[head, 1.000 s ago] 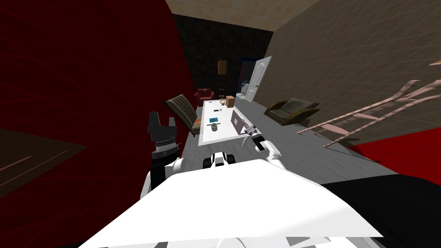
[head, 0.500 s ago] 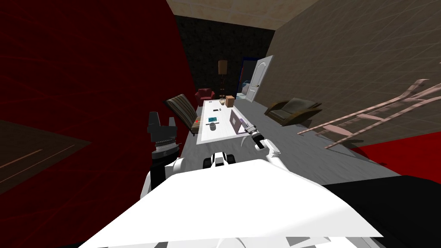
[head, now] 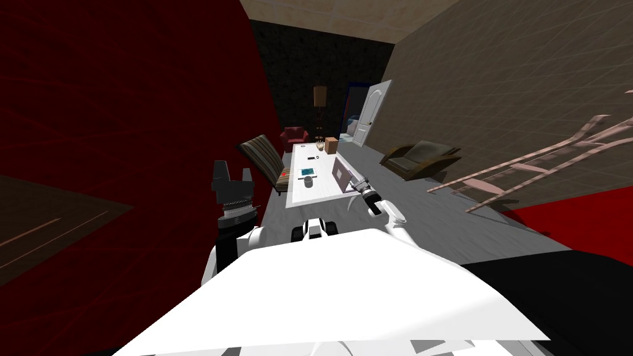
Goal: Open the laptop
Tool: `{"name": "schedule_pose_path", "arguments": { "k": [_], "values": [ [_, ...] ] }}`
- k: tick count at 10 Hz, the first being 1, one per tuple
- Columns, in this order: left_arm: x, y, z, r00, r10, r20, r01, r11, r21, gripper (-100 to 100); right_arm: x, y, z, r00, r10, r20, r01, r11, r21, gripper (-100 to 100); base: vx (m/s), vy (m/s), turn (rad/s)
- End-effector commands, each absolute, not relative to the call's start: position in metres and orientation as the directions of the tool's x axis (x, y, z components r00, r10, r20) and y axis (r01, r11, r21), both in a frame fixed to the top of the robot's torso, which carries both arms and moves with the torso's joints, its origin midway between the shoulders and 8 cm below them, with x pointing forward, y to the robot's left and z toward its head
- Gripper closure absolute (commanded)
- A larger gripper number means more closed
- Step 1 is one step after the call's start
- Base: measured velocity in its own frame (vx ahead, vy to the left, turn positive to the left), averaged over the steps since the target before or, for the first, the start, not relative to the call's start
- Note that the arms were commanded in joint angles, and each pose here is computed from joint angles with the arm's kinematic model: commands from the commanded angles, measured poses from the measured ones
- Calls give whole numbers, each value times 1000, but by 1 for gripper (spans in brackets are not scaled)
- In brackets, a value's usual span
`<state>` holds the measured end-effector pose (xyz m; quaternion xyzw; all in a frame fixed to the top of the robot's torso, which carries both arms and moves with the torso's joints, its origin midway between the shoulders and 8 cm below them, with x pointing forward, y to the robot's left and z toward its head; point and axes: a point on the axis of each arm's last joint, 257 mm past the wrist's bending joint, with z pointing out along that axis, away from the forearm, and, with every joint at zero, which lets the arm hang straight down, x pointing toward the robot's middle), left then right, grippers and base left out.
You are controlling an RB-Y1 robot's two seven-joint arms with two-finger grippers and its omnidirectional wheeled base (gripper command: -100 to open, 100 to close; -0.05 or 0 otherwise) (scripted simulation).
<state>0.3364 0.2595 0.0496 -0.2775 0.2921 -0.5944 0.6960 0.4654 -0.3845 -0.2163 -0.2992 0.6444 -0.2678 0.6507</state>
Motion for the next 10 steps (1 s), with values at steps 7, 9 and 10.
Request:
{"name": "schedule_pose_path", "arguments": {
  "k": [7, 9, 10],
  "values": [
    [336, 260, 50, 123, -989, -77, 665, 140, -733, 0, 456, -385, -207, 34, -844, -535, -34, 534, -845, 100, 15, 50, -11],
    [336, 260, 50, 123, -989, -77, 665, 140, -733, 0, 461, -388, -209, 27, -800, -599, -35, 598, -801, 100, -24, -71, 36],
    [336, 260, 50, 123, -989, -77, 665, 140, -734, 0, 464, -390, -209, 23, -777, -630, -34, 629, -777, 100, -31, -87, 23]
  ]
}}
